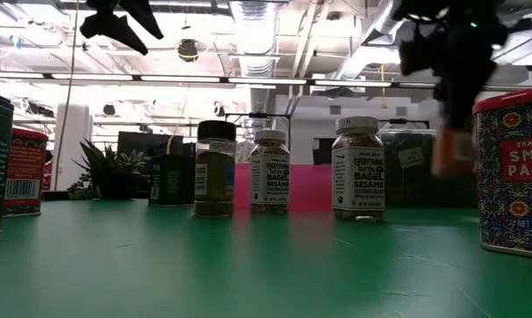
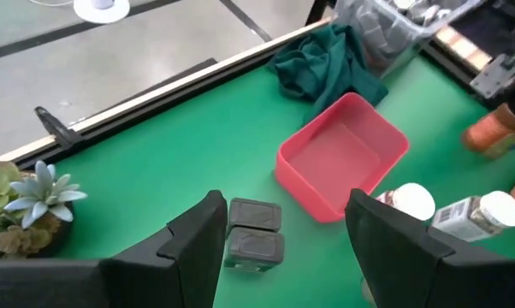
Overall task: Sort spices by type
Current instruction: Put the middle black seasoning bottle into the red bin
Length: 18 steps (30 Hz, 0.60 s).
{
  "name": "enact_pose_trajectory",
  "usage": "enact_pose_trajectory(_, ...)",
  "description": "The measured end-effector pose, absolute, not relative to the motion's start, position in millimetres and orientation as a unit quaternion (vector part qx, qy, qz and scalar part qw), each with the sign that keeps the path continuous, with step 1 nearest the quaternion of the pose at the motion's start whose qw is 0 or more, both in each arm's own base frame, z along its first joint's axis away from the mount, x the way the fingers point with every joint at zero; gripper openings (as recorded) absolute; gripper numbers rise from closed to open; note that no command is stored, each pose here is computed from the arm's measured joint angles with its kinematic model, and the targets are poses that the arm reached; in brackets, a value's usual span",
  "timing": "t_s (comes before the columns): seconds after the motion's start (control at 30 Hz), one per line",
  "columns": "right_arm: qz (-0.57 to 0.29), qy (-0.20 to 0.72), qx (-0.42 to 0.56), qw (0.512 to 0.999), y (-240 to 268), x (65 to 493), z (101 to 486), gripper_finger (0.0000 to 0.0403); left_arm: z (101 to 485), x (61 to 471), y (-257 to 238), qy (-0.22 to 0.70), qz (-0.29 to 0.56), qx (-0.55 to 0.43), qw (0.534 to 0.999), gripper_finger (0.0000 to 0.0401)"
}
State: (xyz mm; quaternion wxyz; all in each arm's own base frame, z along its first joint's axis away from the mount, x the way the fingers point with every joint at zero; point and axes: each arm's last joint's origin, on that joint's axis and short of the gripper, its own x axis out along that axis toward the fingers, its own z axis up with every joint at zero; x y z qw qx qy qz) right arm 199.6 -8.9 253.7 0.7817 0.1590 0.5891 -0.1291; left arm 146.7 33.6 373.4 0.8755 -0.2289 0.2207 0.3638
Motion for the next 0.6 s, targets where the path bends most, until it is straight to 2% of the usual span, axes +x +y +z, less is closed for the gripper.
enact_pose_trajectory(0.23,-0.127,0.56,0.138,0.807,-32,232,282,0.0236,376,141,33,0.211,0.36,-0.234,0.878,0.0229)
enact_pose_trajectory(0.6,-0.092,0.556,0.065,0.823,-67,322,308,0.0237,377,138,30,0.216,0.33,-0.255,0.883,0.0229)
